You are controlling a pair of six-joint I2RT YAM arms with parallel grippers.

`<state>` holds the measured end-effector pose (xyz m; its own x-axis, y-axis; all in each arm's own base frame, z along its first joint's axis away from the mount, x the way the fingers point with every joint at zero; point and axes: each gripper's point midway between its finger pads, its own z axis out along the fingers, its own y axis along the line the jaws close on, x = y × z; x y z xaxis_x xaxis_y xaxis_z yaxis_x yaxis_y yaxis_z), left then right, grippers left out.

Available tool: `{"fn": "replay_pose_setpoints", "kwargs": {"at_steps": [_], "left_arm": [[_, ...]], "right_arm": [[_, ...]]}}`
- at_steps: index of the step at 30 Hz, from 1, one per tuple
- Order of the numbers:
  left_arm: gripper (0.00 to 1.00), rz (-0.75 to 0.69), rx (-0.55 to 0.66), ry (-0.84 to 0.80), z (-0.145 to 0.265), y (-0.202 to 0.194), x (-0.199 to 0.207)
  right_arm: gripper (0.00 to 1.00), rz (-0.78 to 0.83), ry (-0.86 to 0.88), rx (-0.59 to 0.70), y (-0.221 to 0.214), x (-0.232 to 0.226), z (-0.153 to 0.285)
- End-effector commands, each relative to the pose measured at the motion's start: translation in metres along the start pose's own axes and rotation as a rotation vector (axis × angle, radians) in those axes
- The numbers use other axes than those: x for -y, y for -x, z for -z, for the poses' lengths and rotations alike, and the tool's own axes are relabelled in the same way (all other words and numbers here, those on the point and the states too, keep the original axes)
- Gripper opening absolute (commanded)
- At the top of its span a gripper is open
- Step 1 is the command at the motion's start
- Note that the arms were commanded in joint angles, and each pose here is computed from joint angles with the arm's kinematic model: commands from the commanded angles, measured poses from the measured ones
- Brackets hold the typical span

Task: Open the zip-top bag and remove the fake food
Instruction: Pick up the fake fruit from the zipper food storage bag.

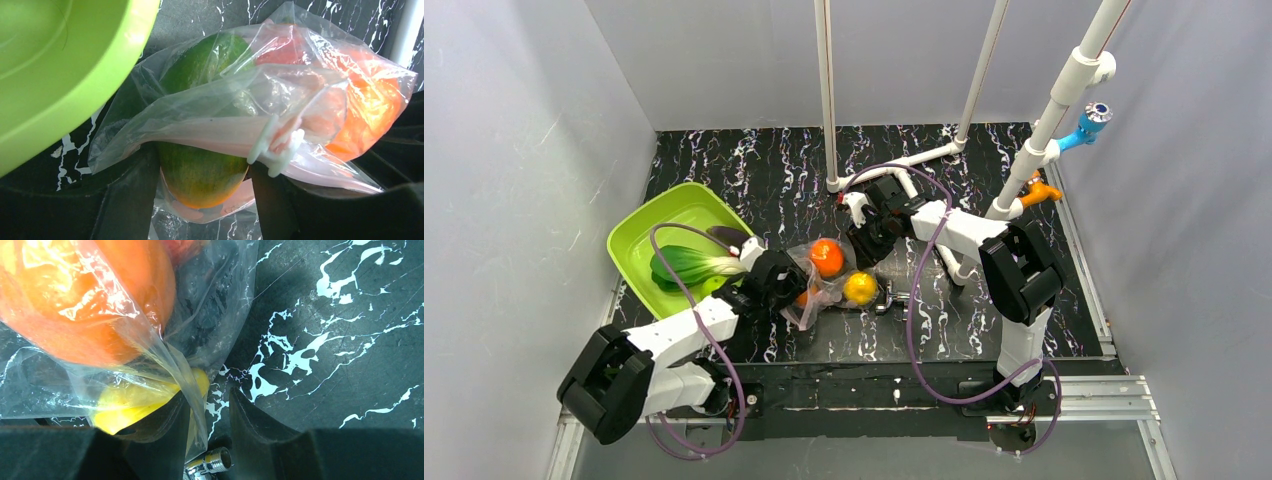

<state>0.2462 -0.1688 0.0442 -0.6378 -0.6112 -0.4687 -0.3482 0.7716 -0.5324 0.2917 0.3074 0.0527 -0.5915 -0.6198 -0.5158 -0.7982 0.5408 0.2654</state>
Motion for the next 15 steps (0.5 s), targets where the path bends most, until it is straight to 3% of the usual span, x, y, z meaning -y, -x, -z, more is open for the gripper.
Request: {"fn": "replay_pose_setpoints", "kwargs": {"at_steps": [1, 5, 15], "left_arm": [[0.22, -0.020, 0.038, -0.003, 0.010, 0.012, 0.000], [0.10, -0.052, 0.028, -0.065, 0.035, 0.018, 0.012], [0.03, -0.048, -0.059, -0.207, 0.063, 0.000, 0.015]], "right_arm": [[0.40, 0.011, -0.034, -0.034, -0.005, 0.009, -0.003], [0.40, 0.009, -0.034, -0.041, -0.006, 0.010, -0.004], [0.40, 0.014, -0.043, -0.044, -0.007, 0.012, -0.004]]}}
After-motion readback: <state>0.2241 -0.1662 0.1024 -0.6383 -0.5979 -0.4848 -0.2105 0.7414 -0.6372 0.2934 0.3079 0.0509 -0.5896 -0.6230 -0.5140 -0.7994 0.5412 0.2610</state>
